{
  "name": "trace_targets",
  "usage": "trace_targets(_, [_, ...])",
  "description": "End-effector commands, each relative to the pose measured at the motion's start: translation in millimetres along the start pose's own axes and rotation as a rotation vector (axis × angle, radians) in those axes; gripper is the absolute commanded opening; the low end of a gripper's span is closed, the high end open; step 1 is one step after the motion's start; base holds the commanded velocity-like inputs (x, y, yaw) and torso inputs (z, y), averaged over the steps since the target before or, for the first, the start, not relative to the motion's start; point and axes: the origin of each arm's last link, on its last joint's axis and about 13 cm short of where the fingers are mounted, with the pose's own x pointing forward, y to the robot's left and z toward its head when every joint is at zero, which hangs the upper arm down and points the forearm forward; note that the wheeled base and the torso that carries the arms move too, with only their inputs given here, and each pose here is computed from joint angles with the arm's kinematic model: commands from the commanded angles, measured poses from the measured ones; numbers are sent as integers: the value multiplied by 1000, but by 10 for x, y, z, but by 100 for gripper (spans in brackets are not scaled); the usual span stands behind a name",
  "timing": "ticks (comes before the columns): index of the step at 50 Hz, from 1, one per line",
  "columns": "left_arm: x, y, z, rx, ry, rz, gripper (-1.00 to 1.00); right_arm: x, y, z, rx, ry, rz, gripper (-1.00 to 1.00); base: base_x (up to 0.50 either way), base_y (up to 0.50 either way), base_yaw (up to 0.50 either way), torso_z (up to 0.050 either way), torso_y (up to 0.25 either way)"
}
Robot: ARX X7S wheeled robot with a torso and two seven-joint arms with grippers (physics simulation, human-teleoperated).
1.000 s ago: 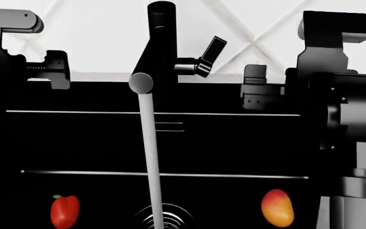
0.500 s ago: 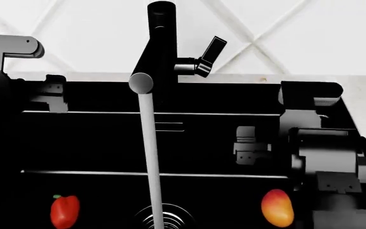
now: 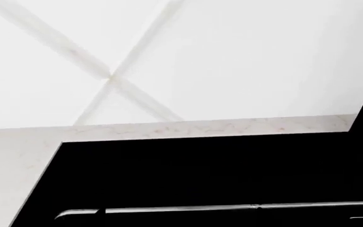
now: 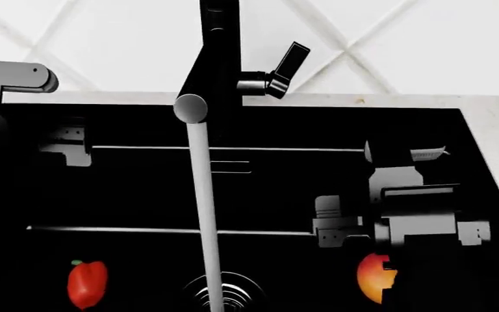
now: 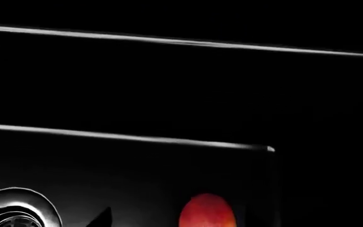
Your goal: Pick the eggplants and mangos from the sink and place them in one bowl. Place the bell pepper in the other bowl. Then turn off the sink faucet.
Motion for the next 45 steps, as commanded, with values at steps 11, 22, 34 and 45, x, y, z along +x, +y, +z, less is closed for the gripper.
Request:
trace_targets(11, [-72, -37, -96, -18, -14, -16, 100, 39, -1, -28, -30, -19, -24, 100, 0, 0, 0, 2, -154])
trace_targets(22, [-212, -21, -124, -6, -26, -10, 100, -6, -50, 57, -70, -46, -58, 100, 0, 0, 0, 2, -154])
trace_targets(34, [-201, -37, -135, -7, -18, -7, 100, -2, -58, 33, -64, -32, -48, 100, 0, 0, 0, 2, -154])
trace_targets(45, [-230, -10, -188, -12, -14, -3, 100, 11, -78, -2, -62, -25, -48, 100, 0, 0, 0, 2, -154])
